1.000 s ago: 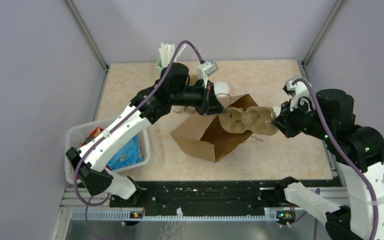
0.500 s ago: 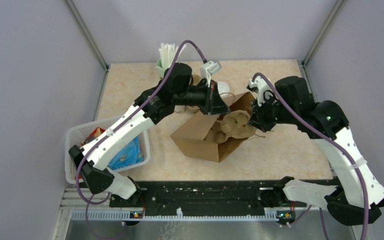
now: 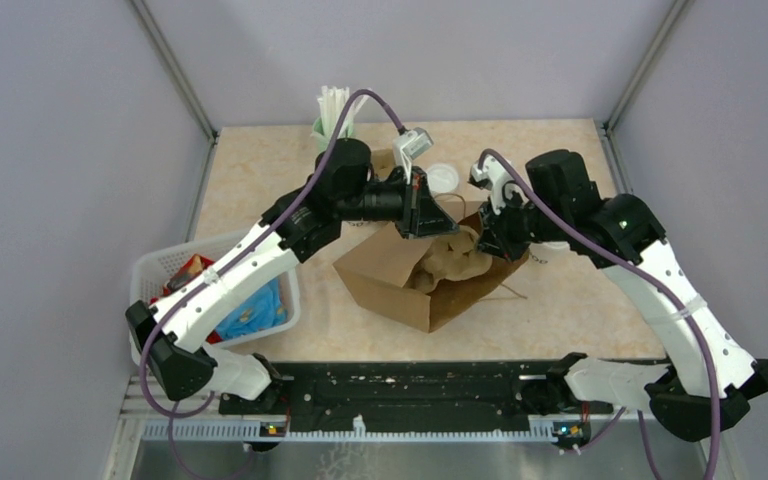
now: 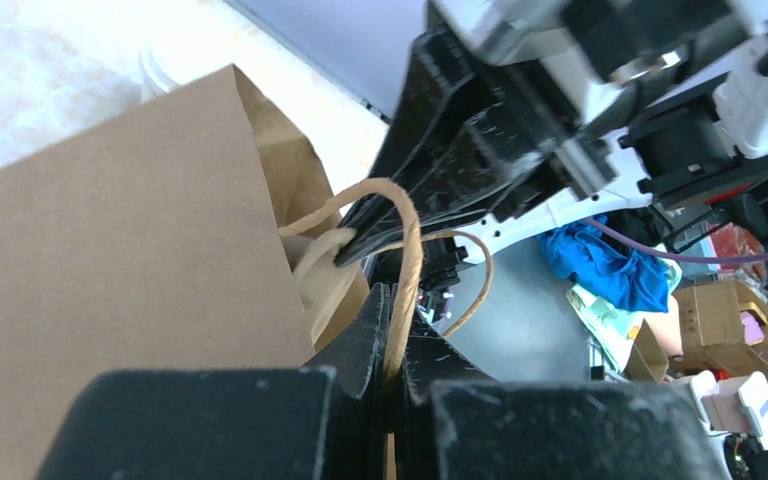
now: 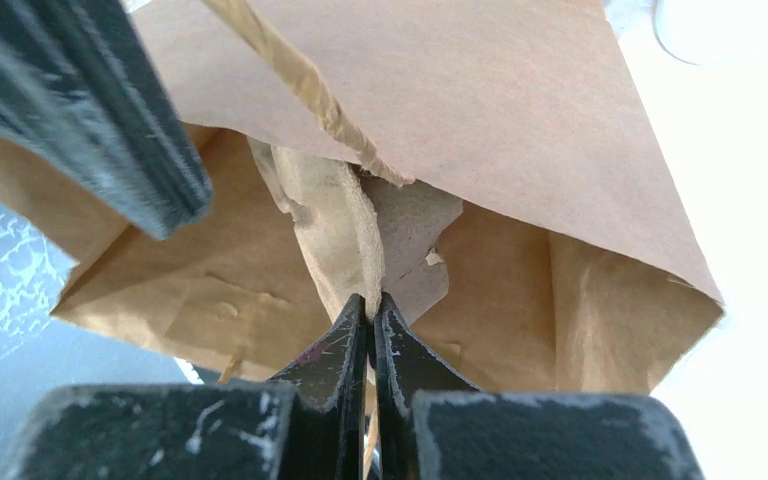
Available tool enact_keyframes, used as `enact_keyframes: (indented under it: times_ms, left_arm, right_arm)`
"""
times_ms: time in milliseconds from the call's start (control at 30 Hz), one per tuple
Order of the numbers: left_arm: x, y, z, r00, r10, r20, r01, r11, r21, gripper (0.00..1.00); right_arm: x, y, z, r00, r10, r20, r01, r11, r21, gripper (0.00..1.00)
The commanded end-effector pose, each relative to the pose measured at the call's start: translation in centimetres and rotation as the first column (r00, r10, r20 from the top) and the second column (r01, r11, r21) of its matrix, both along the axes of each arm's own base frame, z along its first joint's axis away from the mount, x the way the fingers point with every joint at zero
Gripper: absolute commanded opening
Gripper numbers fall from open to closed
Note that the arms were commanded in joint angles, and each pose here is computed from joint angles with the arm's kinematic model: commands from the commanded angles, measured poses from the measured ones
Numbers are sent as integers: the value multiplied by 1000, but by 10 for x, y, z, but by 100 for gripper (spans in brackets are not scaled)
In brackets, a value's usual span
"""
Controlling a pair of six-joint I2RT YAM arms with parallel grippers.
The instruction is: Pack the takeout coffee
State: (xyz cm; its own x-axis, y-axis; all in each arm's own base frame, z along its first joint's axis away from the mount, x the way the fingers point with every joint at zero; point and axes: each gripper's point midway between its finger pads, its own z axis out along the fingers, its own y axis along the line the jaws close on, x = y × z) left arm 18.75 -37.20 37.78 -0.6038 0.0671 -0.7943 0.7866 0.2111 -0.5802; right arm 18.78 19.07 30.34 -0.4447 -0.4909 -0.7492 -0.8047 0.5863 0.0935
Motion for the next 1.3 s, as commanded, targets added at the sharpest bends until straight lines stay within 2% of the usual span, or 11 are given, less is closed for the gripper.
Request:
enact_keyframes:
  times_ms: [0, 267, 500, 733, 1100, 1200, 1267]
  left_arm:
    - [-11, 1, 43, 997, -24, 70, 34, 988, -149, 0]
    - [-12, 5, 40, 999, -1, 40, 8, 983, -182, 0]
    - [-7, 18, 32, 999, 18, -47, -28, 977, -212, 0]
    - [-2, 27, 31, 994, 36, -105, -65, 957, -281, 0]
    - [7, 31, 23, 988, 64, -140, -100, 959, -263, 0]
    - [17, 31, 21, 978, 119, -169, -152, 969, -195, 0]
    - [23, 36, 19, 968, 173, -184, -200, 970, -141, 8]
  right_arm:
    - [-1, 18, -3, 992, 119, 38, -120, 992, 38, 0]
    - [5, 35, -6, 989, 118, 91, -131, 979, 155, 0]
    - [9, 33, -35, 993, 119, -14, -118, 991, 65, 0]
    - [7, 48, -39, 984, 161, -78, -153, 982, 108, 0]
    - [13, 76, -26, 972, 233, -34, -219, 947, 235, 0]
    - [16, 72, -31, 981, 189, -55, -173, 961, 215, 0]
    - [18, 68, -35, 985, 151, -78, -133, 971, 199, 0]
